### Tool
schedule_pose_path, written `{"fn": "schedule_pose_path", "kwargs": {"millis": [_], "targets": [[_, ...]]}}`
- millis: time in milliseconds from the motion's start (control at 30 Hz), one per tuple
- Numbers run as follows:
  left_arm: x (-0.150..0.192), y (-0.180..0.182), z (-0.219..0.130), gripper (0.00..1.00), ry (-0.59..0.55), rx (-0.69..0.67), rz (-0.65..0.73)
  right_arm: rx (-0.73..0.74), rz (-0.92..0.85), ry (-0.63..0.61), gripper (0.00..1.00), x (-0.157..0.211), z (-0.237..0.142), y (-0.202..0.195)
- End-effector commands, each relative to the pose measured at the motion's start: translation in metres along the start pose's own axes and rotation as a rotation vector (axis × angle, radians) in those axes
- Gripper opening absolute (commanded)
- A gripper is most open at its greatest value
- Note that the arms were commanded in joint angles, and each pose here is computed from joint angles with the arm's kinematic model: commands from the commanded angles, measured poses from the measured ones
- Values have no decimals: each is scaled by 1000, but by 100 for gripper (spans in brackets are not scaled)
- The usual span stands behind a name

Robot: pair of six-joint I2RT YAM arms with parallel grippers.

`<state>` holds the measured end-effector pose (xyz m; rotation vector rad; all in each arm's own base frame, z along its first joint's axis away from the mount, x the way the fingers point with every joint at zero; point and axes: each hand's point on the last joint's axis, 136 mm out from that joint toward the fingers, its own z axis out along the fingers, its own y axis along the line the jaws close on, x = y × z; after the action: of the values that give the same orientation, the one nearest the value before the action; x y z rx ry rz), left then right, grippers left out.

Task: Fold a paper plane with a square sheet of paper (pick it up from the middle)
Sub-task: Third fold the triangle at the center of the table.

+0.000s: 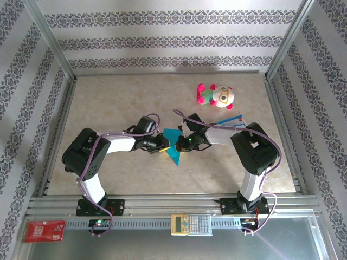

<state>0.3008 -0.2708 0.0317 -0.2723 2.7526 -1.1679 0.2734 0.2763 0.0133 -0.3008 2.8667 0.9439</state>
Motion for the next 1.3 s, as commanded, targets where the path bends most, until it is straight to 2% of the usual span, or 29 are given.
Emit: {"fn": "schedule_pose_path", "kwargs": {"millis": [0, 300, 533, 900, 1267], "targets": [[-1, 15, 4, 15, 23, -51, -2, 126, 55, 111, 2, 33, 16, -39], [6, 38, 0, 15, 31, -99, -28, 126, 54, 117, 2, 34, 18, -40], [-9, 2, -12, 18, -8, 3, 16, 125, 53, 118, 2, 34, 18, -39], [-9, 7, 3, 18, 45, 2, 9, 125, 56, 117, 2, 33, 18, -39], [4, 44, 7, 15, 53, -94, -41, 124, 49, 115, 2, 30, 16, -37]]}}
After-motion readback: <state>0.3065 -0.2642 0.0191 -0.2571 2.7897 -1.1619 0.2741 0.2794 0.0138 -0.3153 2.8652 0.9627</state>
